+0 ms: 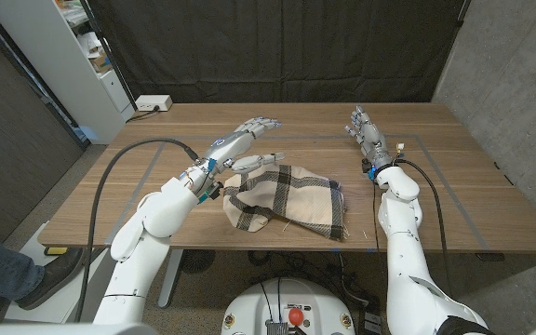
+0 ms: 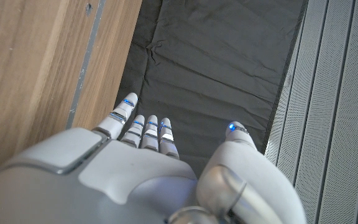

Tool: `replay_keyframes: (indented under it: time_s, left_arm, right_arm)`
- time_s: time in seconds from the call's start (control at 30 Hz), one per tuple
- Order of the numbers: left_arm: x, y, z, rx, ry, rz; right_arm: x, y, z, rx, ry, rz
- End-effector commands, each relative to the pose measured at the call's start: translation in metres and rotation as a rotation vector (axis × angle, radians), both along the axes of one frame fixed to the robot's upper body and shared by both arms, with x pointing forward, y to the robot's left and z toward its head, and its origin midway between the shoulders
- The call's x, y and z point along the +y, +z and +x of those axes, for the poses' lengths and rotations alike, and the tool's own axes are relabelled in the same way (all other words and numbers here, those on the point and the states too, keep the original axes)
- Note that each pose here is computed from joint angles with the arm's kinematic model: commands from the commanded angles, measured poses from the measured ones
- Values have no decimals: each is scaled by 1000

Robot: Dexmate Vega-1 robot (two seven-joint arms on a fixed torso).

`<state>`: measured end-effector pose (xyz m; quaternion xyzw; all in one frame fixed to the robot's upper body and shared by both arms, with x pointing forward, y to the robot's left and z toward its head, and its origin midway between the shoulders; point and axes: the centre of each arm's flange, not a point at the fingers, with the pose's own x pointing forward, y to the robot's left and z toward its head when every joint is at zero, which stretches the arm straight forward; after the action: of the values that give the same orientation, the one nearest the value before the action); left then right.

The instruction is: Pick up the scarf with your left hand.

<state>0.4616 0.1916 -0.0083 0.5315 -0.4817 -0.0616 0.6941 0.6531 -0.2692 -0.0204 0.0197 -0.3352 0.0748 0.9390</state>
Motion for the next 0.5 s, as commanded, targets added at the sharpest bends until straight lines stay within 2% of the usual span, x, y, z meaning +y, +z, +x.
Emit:
replay_keyframes:
  time_s: [0.03, 0.5]
  left_arm:
    - [-4, 0, 0, -9, 35, 36]
    - [-8, 0, -1, -11, 70, 95]
  right_arm:
    - [0, 1, 1, -1, 0, 2]
    - [0, 3, 2, -5, -2, 7]
